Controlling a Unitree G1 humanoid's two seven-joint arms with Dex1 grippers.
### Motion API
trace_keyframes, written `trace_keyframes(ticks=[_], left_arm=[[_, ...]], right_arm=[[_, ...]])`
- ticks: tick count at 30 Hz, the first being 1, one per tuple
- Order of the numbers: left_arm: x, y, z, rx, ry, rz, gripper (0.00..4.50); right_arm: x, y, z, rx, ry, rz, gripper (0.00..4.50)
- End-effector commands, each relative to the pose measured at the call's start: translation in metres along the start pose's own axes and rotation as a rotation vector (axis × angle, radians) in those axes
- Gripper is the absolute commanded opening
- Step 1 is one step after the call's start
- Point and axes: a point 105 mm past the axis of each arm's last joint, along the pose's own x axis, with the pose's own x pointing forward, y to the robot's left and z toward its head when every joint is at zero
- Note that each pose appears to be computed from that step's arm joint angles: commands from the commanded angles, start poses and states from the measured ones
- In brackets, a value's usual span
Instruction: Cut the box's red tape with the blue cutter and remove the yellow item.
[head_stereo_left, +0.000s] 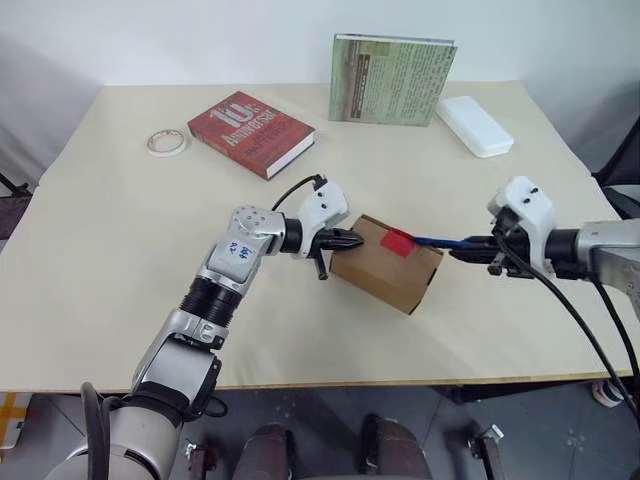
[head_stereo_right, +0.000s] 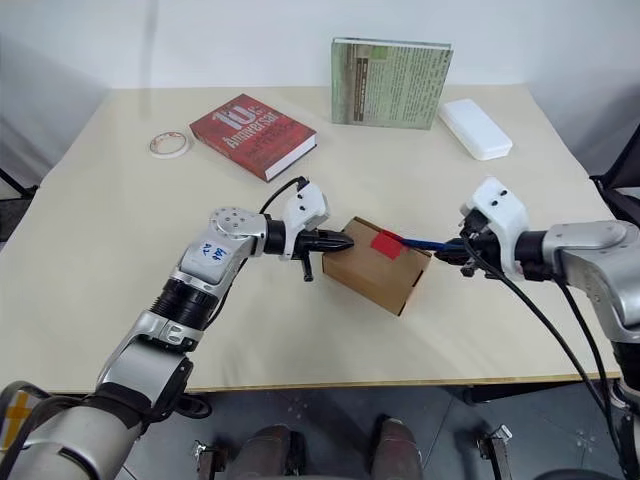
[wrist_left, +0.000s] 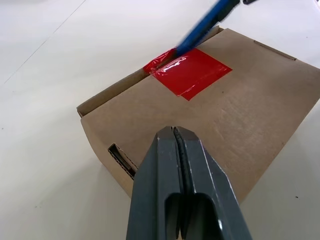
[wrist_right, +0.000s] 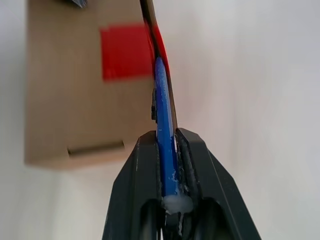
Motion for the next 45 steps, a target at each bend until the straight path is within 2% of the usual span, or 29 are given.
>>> trace_keyframes(ticks=[1,3,6,10,15,21,26,31,34,38,41,44,45], left_arm=[[0.001,-0.002,-0.024,-0.052,0.074,0.006,0.03],[0.001,-0.001,-0.024,-0.052,0.073,0.007,0.03],[0.000,-0.001,-0.024,-0.053,0.071,0.012,0.03],[-0.001,-0.001,-0.025,-0.054,0.074,0.013,0.03],[-0.001,-0.001,-0.025,-0.052,0.078,0.008,0.03],[0.001,-0.001,-0.020,-0.050,0.057,-0.011,0.03],[-0.004,0.003,-0.011,-0.057,0.017,0.000,0.00],[-0.017,0.010,0.006,-0.089,-0.054,0.015,0.00],[-0.032,0.017,0.021,-0.115,-0.108,0.024,0.00],[-0.052,0.018,0.030,-0.134,-0.124,0.003,0.00],[-0.068,0.022,0.029,-0.139,-0.110,0.019,0.00],[-0.080,0.022,0.020,-0.169,-0.081,0.019,0.00],[-0.083,0.020,0.016,-0.180,-0.069,0.011,0.00]], right_arm=[[-0.012,-0.008,0.005,-0.029,0.010,-0.058,0.17],[-0.017,-0.007,0.014,-0.036,-0.034,-0.057,0.17],[-0.030,-0.002,0.036,-0.015,-0.174,-0.043,0.17],[-0.055,-0.006,0.032,0.070,-0.268,-0.082,0.17],[-0.073,-0.030,-0.002,0.156,-0.282,-0.244,0.17],[-0.052,-0.058,-0.074,0.271,-0.235,-0.438,0.17],[-0.032,-0.053,-0.103,0.325,-0.185,-0.420,1.79],[-0.037,-0.061,-0.097,0.312,-0.201,-0.451,3.39],[-0.044,-0.065,-0.085,0.241,-0.189,-0.442,4.46],[-0.044,-0.070,-0.057,0.155,-0.213,-0.421,4.46],[-0.032,-0.069,-0.039,0.122,-0.186,-0.352,4.46],[-0.016,-0.064,-0.023,0.072,-0.168,-0.267,3.89],[-0.011,-0.063,-0.020,0.057,-0.156,-0.246,3.52]])
